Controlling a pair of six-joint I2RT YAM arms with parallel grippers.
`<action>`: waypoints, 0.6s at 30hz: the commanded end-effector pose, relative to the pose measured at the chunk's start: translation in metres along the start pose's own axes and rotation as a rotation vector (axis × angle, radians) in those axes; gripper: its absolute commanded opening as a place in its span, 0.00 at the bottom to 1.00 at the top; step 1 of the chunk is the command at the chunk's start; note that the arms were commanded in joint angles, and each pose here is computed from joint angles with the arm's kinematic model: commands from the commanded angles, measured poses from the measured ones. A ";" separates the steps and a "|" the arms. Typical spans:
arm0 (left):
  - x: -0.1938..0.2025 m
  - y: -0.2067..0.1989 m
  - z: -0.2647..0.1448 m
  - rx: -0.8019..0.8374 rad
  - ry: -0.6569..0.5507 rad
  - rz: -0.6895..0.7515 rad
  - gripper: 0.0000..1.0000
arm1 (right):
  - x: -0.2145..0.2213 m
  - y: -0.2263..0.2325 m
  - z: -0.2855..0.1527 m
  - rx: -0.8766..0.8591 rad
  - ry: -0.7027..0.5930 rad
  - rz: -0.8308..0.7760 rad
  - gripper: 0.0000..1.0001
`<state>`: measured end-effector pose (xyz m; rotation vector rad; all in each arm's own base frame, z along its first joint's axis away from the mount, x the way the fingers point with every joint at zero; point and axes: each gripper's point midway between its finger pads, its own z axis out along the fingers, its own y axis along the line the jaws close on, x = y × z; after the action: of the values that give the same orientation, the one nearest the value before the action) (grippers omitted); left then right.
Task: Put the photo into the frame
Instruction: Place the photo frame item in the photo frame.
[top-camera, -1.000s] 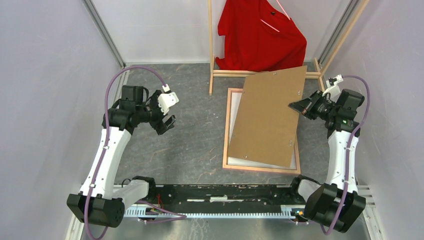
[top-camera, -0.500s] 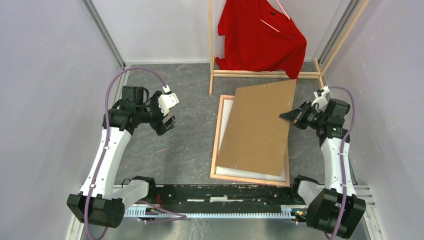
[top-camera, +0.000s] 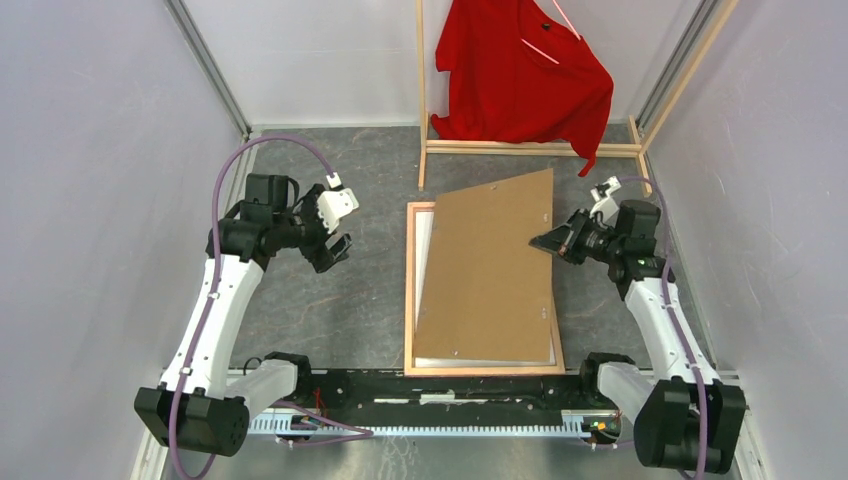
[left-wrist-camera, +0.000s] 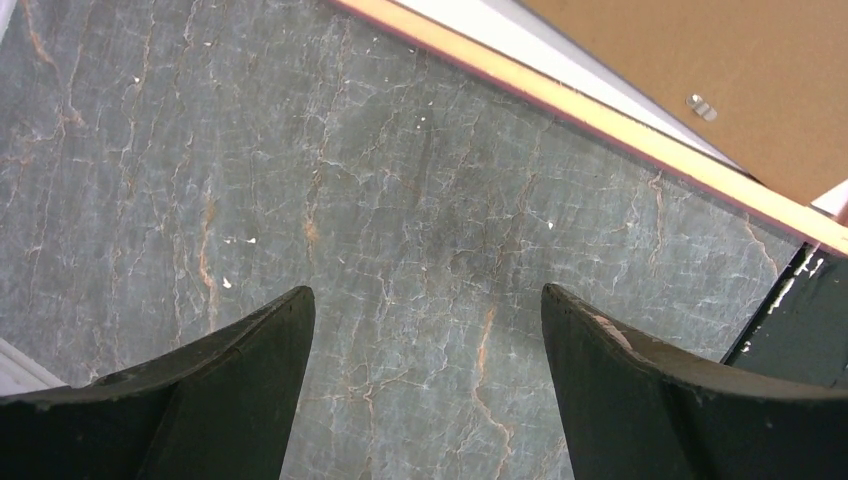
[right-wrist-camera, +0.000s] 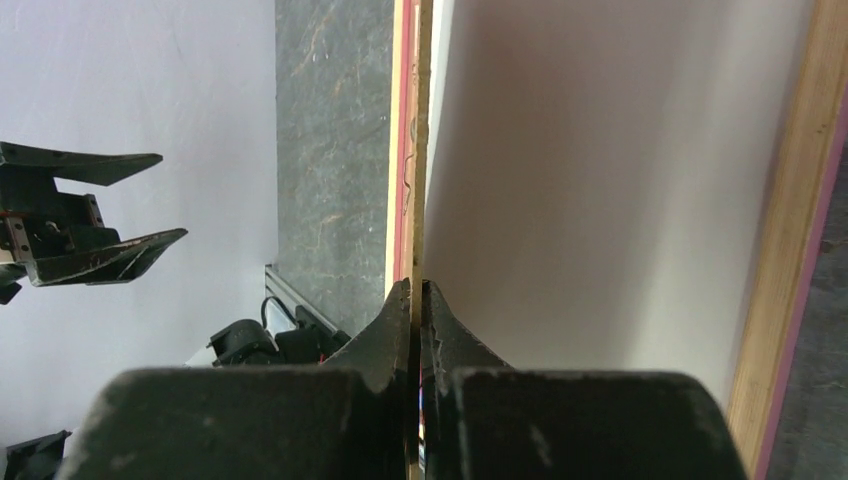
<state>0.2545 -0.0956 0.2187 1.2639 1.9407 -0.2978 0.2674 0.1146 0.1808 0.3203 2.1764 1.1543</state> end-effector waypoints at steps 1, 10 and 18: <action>-0.003 -0.003 -0.002 0.006 -0.015 0.024 0.89 | 0.000 0.008 0.015 -0.037 -0.009 -0.044 0.00; 0.019 -0.012 0.018 0.043 0.011 -0.025 0.86 | 0.013 0.024 0.039 -0.095 0.053 -0.043 0.00; 0.081 0.008 0.063 -0.046 0.181 -0.104 0.74 | 0.013 0.036 0.062 -0.121 0.140 -0.067 0.00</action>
<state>0.2505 -0.0854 0.1441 1.2699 2.0916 -0.3075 0.2787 0.1687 0.1538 0.2655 2.2830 1.2755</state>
